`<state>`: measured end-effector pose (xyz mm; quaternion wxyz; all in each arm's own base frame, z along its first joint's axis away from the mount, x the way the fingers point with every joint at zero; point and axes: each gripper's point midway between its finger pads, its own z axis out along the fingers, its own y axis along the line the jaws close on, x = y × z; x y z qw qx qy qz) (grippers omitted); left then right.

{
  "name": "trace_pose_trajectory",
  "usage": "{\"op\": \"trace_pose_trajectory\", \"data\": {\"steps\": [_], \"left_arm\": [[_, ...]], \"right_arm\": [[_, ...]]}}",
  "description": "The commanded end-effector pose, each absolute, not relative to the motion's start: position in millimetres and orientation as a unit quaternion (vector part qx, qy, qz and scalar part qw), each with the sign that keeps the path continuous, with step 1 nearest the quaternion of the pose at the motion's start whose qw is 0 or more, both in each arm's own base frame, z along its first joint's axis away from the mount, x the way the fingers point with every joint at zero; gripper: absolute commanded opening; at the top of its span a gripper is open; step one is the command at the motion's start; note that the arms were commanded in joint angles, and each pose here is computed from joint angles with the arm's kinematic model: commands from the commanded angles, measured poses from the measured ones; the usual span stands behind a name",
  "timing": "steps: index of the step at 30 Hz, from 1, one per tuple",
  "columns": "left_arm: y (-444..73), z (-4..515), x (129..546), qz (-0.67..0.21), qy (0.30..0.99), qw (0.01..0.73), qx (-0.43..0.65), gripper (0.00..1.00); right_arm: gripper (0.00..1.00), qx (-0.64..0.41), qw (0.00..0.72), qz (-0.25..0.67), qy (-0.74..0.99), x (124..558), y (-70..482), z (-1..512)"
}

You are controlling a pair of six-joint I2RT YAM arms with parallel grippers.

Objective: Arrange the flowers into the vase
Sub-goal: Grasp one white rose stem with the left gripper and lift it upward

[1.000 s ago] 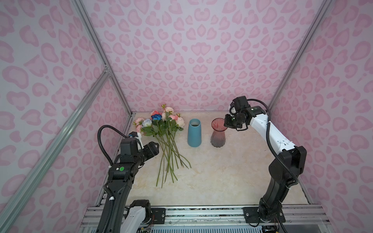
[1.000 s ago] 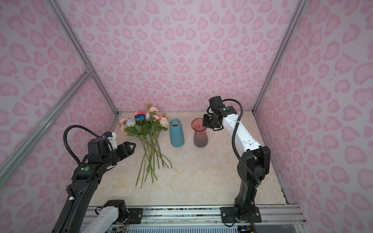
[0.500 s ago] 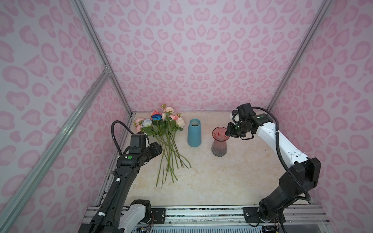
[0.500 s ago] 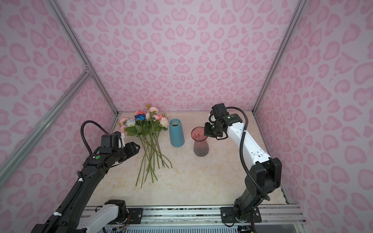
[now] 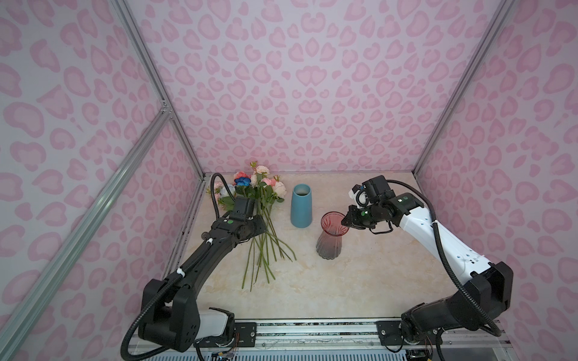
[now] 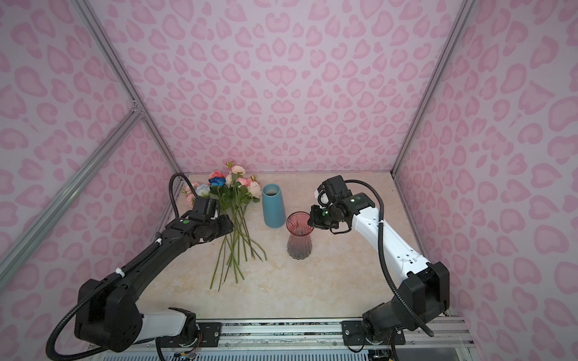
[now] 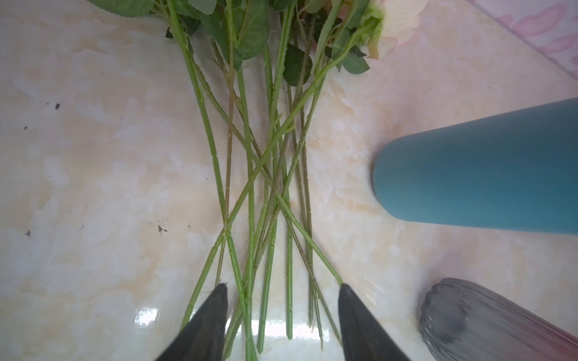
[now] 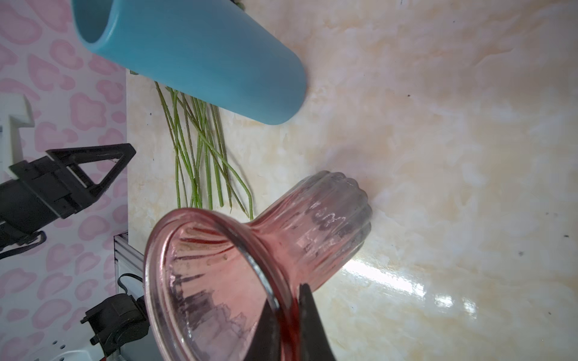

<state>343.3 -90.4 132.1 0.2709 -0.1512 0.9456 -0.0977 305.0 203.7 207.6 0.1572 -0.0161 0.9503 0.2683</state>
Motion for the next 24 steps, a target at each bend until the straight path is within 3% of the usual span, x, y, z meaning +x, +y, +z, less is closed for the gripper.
{"op": "trace_pose_trajectory", "data": {"steps": [1,4,7,16,24], "left_arm": [[-79.5,121.6,362.0,-0.041,0.95,0.278,-0.137,0.53],[-72.5,111.6,377.8,0.002,0.954,0.27,-0.127,0.52],[-74.9,106.2,394.1,0.022,0.958,0.268,-0.102,0.5],[-86.1,80.8,427.6,0.045,0.965,0.256,-0.03,0.24],[-83.3,66.8,428.5,0.065,0.97,0.233,-0.019,0.23]], "right_arm": [[0.21,-0.019,0.154,0.282,0.947,300.4,209.1,209.8],[0.32,-0.026,0.162,0.278,0.946,298.5,206.8,213.0],[0.37,-0.034,0.174,0.263,0.948,295.0,199.2,218.5],[0.37,-0.042,0.216,0.224,0.949,283.3,166.8,238.4],[0.38,-0.03,0.246,0.22,0.943,278.8,146.7,244.8]]}}
